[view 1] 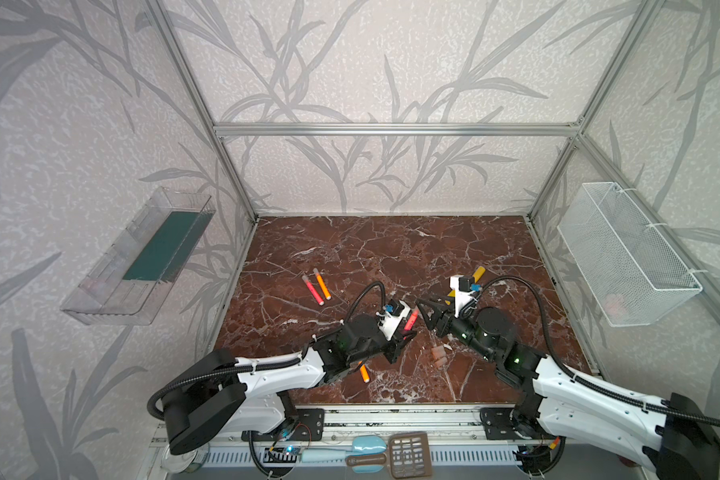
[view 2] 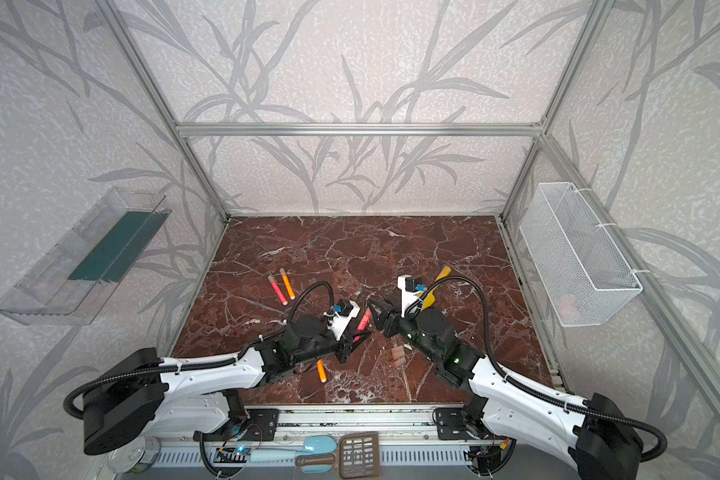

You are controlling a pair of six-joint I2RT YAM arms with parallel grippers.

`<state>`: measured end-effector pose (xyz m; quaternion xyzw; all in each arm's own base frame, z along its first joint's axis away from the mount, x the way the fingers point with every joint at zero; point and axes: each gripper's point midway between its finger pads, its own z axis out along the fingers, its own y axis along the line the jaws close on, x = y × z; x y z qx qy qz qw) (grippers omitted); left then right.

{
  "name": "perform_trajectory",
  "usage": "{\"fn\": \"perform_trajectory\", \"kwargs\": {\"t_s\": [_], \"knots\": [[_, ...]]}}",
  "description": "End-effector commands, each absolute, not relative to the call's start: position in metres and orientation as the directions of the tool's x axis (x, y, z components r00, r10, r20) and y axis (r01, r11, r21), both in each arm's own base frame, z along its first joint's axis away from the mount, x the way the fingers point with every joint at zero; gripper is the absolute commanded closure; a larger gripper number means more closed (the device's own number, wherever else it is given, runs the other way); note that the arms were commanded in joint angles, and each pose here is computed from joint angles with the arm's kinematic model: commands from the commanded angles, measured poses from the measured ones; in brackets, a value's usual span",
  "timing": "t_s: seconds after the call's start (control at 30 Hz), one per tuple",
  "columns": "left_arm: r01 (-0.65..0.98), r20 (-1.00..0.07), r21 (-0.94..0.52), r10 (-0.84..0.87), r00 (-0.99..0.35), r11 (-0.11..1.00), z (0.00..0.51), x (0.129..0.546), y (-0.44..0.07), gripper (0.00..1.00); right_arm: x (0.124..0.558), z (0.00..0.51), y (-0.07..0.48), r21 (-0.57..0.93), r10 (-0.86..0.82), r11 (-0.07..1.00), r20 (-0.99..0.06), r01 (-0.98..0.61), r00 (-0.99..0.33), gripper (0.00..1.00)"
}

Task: Insert the pens into the pen caps
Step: 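Push the pale cap down onto the marker tip with the right gripper, then press the cap firmly onto the marker while the left gripper holds it steady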

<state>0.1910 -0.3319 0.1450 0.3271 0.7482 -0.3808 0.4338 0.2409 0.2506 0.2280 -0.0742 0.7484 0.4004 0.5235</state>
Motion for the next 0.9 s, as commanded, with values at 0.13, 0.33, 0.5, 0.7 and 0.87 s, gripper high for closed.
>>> {"fn": "perform_trajectory", "kwargs": {"t_s": [0.13, 0.33, 0.5, 0.7, 0.87], "knots": [[0.842, -0.925, -0.248, 0.141, -0.353, 0.479, 0.161, 0.192, -0.342, 1.0, 0.242, 0.246, 0.267, 0.583, 0.352, 0.593, -0.808, -0.556, -0.473, 0.55], [0.838, -0.93, -0.232, 0.139, -0.339, 0.494, 0.161, 0.194, -0.339, 1.0, 0.239, 0.243, 0.277, 0.62, 0.35, 0.552, -0.779, -0.557, -0.52, 0.73], [0.816, -0.935, -0.227, 0.117, -0.336, 0.531, 0.166, 0.201, -0.336, 1.0, 0.234, 0.242, 0.283, 0.632, 0.322, 0.527, -0.767, -0.568, -0.555, 0.9], [0.771, -0.953, -0.169, 0.096, -0.286, 0.614, 0.196, 0.222, -0.332, 1.0, 0.232, 0.235, 0.292, 0.652, 0.31, 0.495, -0.75, -0.575, -0.584, 1.0], [0.738, -0.975, -0.124, 0.059, -0.216, 0.663, 0.234, 0.234, -0.326, 1.0, 0.23, 0.231, 0.3, 0.648, 0.279, 0.483, -0.751, -0.588, -0.599, 1.0]]}}
